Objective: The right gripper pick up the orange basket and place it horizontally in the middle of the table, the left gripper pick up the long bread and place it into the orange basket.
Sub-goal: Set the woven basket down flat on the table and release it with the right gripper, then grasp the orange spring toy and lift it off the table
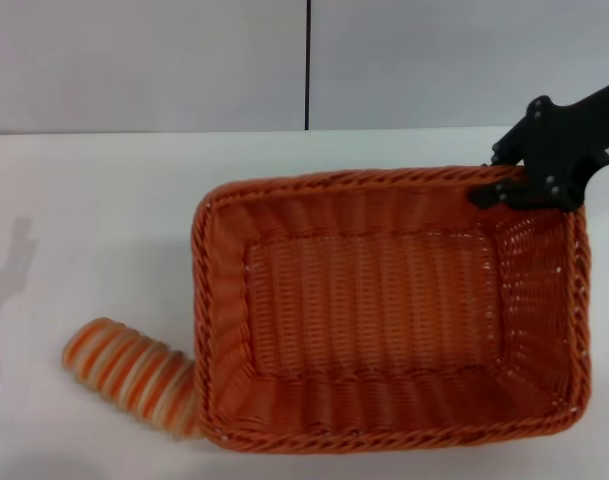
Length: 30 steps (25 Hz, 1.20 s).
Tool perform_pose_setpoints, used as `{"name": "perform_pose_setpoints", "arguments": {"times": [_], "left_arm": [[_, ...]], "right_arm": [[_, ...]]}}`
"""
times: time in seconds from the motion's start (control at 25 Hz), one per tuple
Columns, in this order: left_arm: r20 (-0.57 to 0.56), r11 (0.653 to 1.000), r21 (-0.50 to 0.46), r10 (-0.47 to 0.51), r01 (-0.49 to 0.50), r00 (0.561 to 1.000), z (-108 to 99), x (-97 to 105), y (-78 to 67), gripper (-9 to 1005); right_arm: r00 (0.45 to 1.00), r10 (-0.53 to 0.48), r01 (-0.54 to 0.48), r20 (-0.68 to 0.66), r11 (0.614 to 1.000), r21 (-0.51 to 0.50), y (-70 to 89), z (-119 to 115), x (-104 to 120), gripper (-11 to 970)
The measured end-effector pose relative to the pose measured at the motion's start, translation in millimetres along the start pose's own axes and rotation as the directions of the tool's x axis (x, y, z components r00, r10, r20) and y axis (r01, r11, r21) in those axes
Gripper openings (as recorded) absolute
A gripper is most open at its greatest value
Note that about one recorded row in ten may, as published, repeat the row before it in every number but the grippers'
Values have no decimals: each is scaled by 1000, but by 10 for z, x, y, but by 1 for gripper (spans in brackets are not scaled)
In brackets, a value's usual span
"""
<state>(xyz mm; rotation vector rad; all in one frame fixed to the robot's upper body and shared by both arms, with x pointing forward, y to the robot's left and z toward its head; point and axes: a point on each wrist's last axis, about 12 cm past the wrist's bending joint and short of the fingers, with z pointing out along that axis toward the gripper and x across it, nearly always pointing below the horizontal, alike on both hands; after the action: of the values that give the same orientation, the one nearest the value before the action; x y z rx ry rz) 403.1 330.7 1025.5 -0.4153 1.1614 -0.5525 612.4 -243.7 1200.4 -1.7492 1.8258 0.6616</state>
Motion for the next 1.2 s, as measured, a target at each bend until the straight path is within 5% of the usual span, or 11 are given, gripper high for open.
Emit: {"name": "perform_pose_setpoints", "arguments": {"times": [0.48, 0.72, 0.84, 1.04, 1.08, 1.12, 1.16, 1.2], "left_arm": [[-13, 1000, 1, -6, 6, 1000, 65, 34, -1, 768], [-54, 999, 46, 8, -5, 999, 103, 53, -14, 767], [-75, 996, 85, 26, -19, 997, 132, 48, -20, 766], [-139, 980, 197, 63, -35, 988, 178, -3, -14, 765], [-164, 973, 230, 66, -27, 984, 191, -21, -9, 764], [-224, 959, 283, 69, -3, 972, 223, -50, 7, 764], [-224, 959, 283, 69, -3, 972, 223, -50, 7, 764], [-261, 951, 310, 71, 14, 963, 243, -70, 18, 764]], "right_arm": [[999, 37, -36, -19, 998, 42, -99, 189, -26, 312], [962, 43, -99, 269, 975, 198, -93, -45, 137, 542], [933, 49, -145, 358, 959, 245, -65, -154, 248, 549], [778, 76, -360, 624, 868, 343, 137, -428, 679, 559], [719, 69, -425, 691, 831, 359, 210, -476, 812, 562], [600, 22, -542, 799, 747, 386, 395, -536, 1098, 564], [600, 22, -542, 799, 747, 386, 395, -536, 1098, 566], [534, -9, -608, 846, 692, 390, 526, -537, 1276, 568]]}}
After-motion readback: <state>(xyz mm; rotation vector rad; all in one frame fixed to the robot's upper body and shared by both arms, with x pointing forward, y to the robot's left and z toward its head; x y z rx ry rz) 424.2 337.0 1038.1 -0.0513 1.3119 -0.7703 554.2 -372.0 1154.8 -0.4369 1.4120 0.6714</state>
